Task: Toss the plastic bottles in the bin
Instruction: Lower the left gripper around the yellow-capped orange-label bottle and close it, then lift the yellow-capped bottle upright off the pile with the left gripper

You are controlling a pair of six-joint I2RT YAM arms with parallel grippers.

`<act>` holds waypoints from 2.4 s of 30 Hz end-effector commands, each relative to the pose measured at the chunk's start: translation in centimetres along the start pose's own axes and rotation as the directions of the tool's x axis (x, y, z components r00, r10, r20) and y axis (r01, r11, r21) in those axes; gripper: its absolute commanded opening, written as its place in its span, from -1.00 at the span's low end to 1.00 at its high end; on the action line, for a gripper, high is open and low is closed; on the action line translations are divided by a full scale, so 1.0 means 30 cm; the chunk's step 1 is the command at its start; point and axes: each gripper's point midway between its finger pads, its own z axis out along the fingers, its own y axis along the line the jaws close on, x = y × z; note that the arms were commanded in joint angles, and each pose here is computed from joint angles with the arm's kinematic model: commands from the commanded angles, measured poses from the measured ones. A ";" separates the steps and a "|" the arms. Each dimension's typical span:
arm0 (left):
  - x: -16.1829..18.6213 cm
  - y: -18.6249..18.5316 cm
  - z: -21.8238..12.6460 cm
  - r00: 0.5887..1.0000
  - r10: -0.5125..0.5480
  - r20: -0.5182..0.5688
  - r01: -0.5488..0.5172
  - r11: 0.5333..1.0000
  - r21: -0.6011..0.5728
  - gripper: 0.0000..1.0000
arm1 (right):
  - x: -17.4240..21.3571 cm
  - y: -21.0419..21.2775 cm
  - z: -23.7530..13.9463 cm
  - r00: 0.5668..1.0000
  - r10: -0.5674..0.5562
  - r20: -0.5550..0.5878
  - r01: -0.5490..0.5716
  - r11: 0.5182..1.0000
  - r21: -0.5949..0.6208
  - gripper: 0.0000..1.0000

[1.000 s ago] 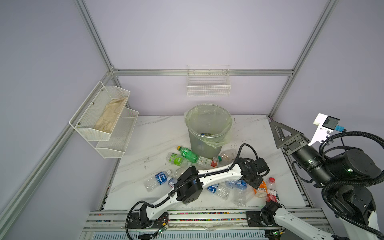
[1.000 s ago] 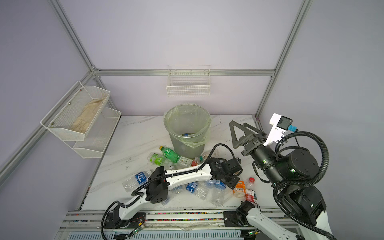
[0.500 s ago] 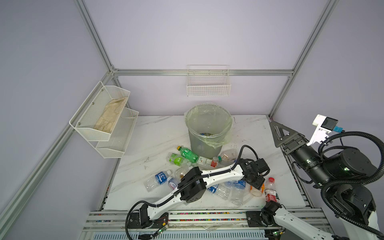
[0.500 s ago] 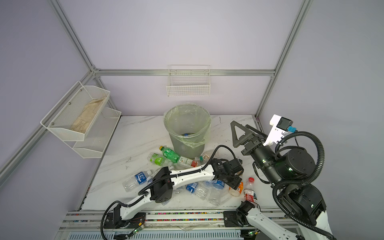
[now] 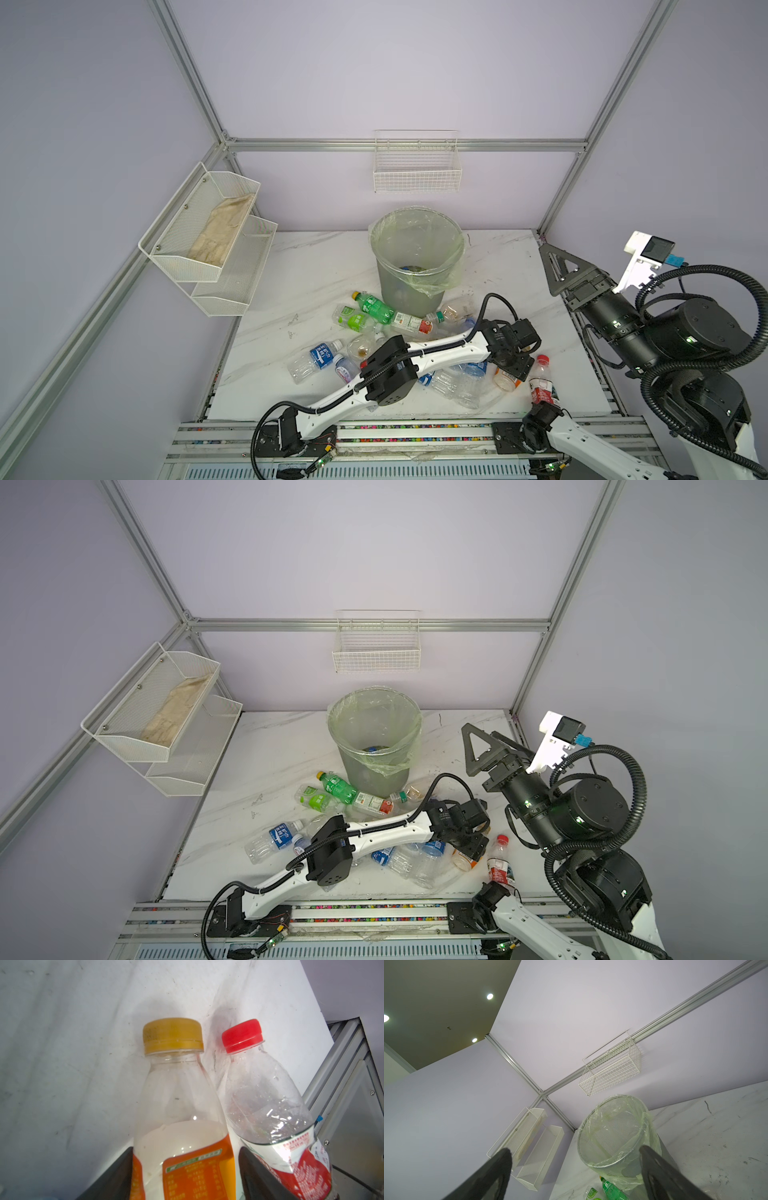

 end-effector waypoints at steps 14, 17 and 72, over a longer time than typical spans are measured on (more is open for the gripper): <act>0.000 0.051 0.027 1.000 -0.009 0.007 0.010 0.998 -0.059 0.20 | -0.002 -0.025 -0.014 1.000 0.011 0.018 -0.011 1.000 0.026 0.95; 0.008 0.064 0.032 1.000 -0.005 0.005 0.006 0.997 -0.077 0.08 | 0.000 -0.029 -0.013 1.000 0.011 0.019 -0.012 1.000 0.028 0.95; -0.142 0.027 -0.286 0.975 0.098 0.198 -0.070 0.987 -0.142 -1.00 | -0.061 -0.022 -0.072 0.997 0.024 0.079 -0.026 0.999 0.027 0.94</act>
